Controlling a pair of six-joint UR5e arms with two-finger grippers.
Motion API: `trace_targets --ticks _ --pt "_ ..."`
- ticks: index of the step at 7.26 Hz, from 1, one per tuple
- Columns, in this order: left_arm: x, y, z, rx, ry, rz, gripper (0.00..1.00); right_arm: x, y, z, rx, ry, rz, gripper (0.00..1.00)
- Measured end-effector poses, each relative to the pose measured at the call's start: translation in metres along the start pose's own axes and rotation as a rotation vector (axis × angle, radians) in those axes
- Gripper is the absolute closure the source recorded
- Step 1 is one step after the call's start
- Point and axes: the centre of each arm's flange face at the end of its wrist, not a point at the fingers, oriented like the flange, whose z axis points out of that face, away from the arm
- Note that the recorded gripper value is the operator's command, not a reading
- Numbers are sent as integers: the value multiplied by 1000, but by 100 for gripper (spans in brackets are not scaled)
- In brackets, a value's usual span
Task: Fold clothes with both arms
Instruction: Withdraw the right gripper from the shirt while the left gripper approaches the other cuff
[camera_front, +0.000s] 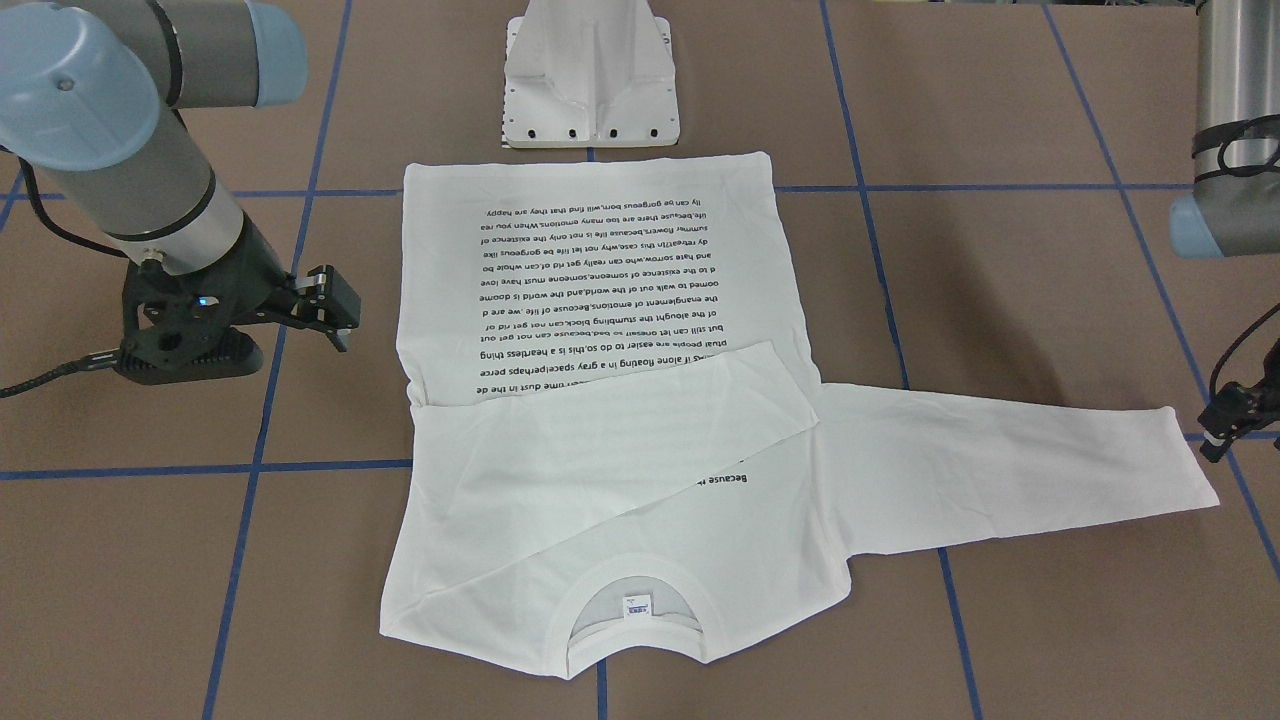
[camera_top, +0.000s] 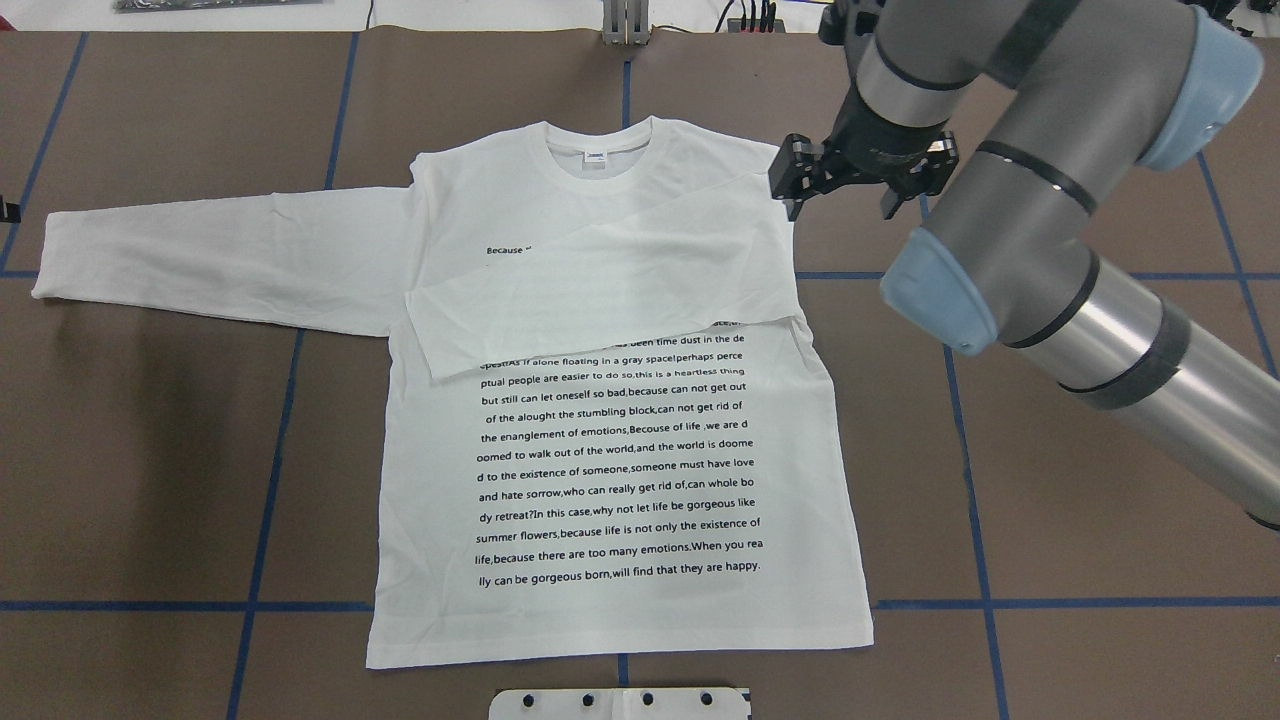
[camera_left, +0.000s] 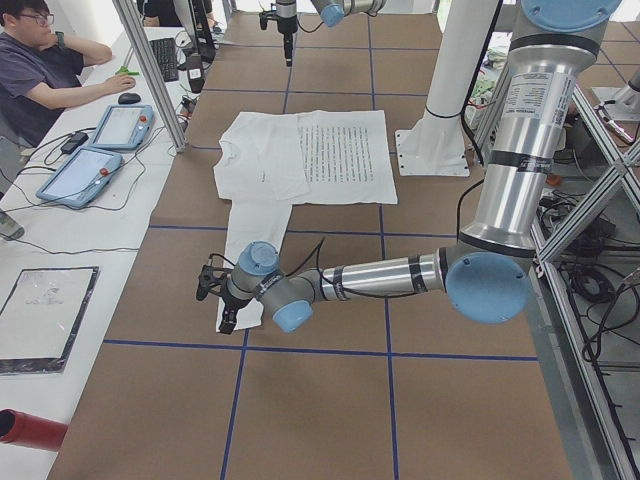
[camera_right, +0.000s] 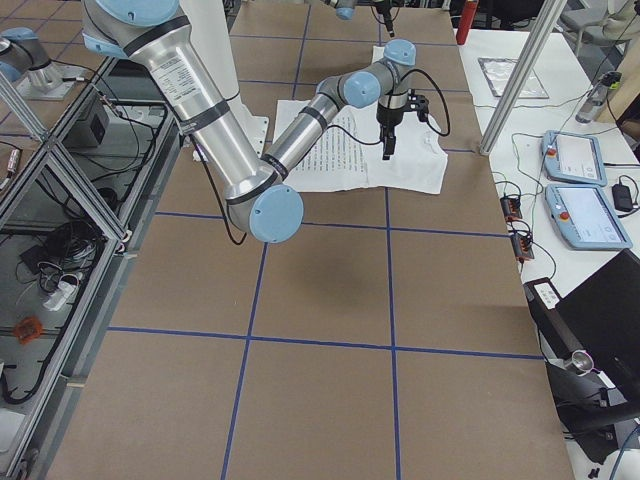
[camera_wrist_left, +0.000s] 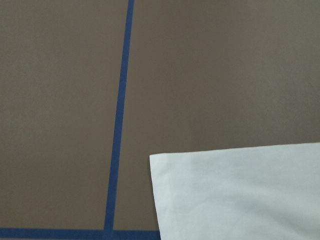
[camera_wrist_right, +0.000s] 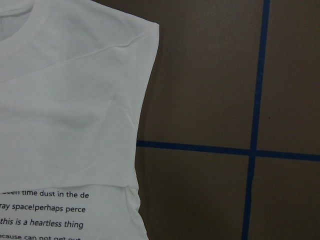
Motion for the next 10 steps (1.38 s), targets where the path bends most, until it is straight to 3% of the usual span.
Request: trace_targets --ticks 4,6,10 --pt "7 24 33 -49 -13 24 6 11 2 -1 2 1 -17 0" --pt "10 30 38 -61 -14 31 15 9 3 1 1 1 -19 0" --pt "6 35 40 -71 -20 30 15 6 3 0 3 -2 -22 0"
